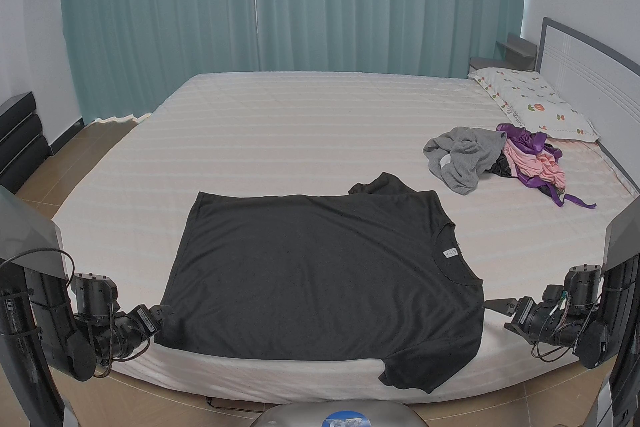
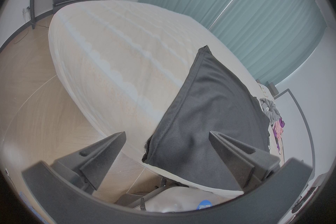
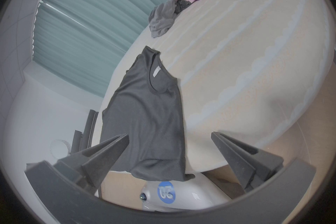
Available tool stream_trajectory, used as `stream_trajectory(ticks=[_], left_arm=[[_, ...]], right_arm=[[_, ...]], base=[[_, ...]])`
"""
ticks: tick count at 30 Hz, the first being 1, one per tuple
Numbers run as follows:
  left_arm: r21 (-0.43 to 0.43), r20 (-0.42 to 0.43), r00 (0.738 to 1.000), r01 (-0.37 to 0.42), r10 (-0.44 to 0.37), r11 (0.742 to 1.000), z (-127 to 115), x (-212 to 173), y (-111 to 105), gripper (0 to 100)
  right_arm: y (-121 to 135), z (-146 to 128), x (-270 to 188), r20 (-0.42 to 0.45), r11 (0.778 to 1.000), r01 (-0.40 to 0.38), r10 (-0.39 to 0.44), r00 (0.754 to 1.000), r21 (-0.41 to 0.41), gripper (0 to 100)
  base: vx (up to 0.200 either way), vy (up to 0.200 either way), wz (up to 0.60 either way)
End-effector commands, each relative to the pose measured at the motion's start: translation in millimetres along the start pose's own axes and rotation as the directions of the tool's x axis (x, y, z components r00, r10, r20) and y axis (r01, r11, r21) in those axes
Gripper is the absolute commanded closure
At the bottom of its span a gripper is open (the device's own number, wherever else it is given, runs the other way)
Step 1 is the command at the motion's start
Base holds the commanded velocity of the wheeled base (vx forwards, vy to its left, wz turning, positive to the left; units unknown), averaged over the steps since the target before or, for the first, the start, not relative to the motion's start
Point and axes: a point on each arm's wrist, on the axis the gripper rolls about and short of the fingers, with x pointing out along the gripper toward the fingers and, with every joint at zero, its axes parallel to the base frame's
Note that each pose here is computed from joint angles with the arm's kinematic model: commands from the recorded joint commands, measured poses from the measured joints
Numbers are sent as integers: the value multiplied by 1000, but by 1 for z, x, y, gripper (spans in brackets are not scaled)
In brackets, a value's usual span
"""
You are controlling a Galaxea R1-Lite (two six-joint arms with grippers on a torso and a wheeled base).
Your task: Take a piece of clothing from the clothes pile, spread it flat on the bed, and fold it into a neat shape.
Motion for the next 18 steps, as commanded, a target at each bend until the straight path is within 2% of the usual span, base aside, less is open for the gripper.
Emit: stream_trajectory(ticks=[1,8,17,18], left_arm=[[-1,37,999,22,-22,1000,6,-6,-4,0],[-29,65,998,7,-5,1000,11,-4,-1,0],[-45,70,998,-1,4,999,14,-5,3,0],[-43,71,997,-2,5,999,14,-4,3,0]], right_arm=[[9,8,-4,52,999,-42,42,998,-5,0],[9,9,-3,53,999,-45,45,998,1,0],[8,9,-3,53,999,-43,43,998,3,0],[8,9,-3,52,999,-42,42,998,3,0]], base=[[0,0,0],[0,0,0],[0,200,0],[0,0,0]])
